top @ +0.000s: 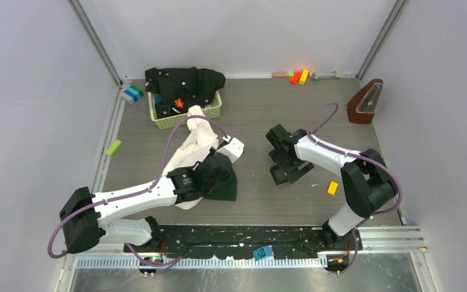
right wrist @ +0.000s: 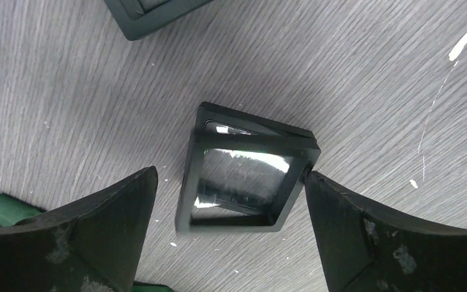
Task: Remove the brooch from the garment
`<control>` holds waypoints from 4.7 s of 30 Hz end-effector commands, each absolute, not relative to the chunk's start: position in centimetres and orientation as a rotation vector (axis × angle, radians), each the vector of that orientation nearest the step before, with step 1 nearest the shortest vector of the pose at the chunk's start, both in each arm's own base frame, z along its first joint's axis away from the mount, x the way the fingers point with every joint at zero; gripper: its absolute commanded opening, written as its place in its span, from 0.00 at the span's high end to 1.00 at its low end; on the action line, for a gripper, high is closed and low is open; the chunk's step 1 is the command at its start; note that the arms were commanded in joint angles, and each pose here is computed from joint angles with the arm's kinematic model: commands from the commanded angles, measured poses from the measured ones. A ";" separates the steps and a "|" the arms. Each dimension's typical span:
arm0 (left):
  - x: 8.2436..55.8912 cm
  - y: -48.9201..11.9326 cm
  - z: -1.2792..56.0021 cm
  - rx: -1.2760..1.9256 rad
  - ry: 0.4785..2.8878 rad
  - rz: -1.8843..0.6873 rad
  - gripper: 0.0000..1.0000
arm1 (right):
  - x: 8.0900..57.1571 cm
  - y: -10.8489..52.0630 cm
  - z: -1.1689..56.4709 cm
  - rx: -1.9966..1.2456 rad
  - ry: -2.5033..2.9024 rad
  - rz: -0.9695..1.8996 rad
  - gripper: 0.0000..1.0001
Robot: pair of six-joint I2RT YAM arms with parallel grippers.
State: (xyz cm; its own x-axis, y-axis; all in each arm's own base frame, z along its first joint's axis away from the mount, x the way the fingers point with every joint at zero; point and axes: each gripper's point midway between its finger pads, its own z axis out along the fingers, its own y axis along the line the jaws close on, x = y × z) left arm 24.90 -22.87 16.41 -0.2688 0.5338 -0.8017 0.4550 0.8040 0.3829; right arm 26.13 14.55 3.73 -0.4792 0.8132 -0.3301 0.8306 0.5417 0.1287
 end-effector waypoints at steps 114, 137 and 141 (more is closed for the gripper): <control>24.7 -25.6 15.6 0.846 1.886 0.052 1.00 | 22.1 11.6 7.4 1.001 2.448 0.185 0.82; 18.3 -31.9 15.9 1.185 1.235 -0.430 1.00 | 23.8 25.7 12.9 0.037 2.376 1.171 0.99; 18.7 -32.0 15.0 1.208 1.239 -0.395 1.00 | 24.3 27.1 13.3 -0.018 2.317 1.323 0.99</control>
State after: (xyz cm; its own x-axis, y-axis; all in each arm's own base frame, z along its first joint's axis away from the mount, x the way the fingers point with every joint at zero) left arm 18.73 -29.99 11.98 0.2288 0.4541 -0.8611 0.8087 0.4038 0.4278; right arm 23.41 24.62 10.54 -0.9047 0.2632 -0.3350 -0.0684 0.6864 0.7240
